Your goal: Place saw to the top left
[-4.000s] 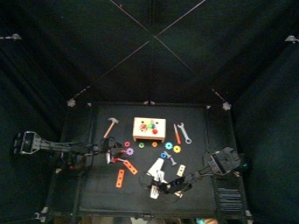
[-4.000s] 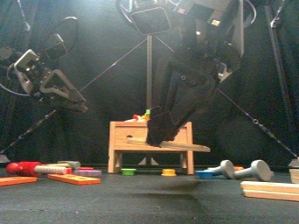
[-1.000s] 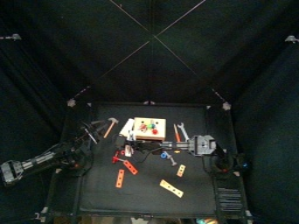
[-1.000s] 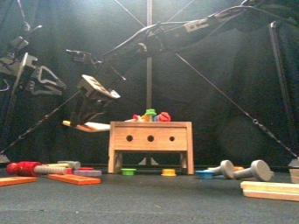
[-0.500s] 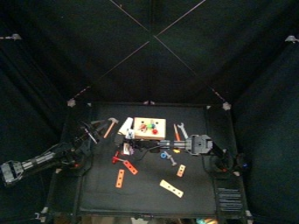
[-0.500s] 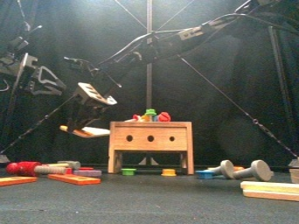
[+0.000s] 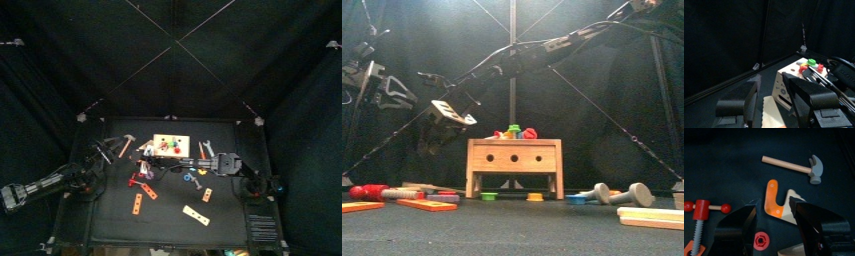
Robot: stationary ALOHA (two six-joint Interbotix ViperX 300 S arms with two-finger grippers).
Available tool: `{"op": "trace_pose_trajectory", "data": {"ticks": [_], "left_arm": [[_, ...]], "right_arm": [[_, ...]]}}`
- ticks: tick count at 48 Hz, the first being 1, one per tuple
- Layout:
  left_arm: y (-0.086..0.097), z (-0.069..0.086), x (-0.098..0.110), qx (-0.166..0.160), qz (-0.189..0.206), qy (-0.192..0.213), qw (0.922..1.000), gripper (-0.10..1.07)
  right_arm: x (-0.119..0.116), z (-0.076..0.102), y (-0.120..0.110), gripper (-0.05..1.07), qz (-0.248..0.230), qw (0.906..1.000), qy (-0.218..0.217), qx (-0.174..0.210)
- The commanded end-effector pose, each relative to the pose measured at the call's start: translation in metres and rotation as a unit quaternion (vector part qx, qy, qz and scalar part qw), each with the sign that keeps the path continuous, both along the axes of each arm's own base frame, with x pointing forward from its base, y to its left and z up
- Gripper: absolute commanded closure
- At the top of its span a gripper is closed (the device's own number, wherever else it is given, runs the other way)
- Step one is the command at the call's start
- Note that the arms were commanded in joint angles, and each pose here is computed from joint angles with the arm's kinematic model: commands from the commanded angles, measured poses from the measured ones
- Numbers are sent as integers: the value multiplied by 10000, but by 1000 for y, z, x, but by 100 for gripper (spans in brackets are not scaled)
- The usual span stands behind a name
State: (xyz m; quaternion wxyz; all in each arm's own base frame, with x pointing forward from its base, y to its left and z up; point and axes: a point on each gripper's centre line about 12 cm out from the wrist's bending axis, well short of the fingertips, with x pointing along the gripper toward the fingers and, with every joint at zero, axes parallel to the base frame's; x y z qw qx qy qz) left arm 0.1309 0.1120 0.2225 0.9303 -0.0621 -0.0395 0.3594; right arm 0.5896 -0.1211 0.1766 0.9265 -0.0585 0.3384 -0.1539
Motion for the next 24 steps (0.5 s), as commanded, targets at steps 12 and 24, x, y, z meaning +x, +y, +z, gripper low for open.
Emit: {"op": "trace_pose_trajectory", "data": {"ticks": [12,24], "left_arm": [[0,-1,0,-15,7,7,10000,17],[-1,-5,-1,-50,-8,96,9999,17]], "right_arm": [[0,46,3,18,-20,9993,-364,-67],[-2,61,16,18,15,9989,-465,2]]}}
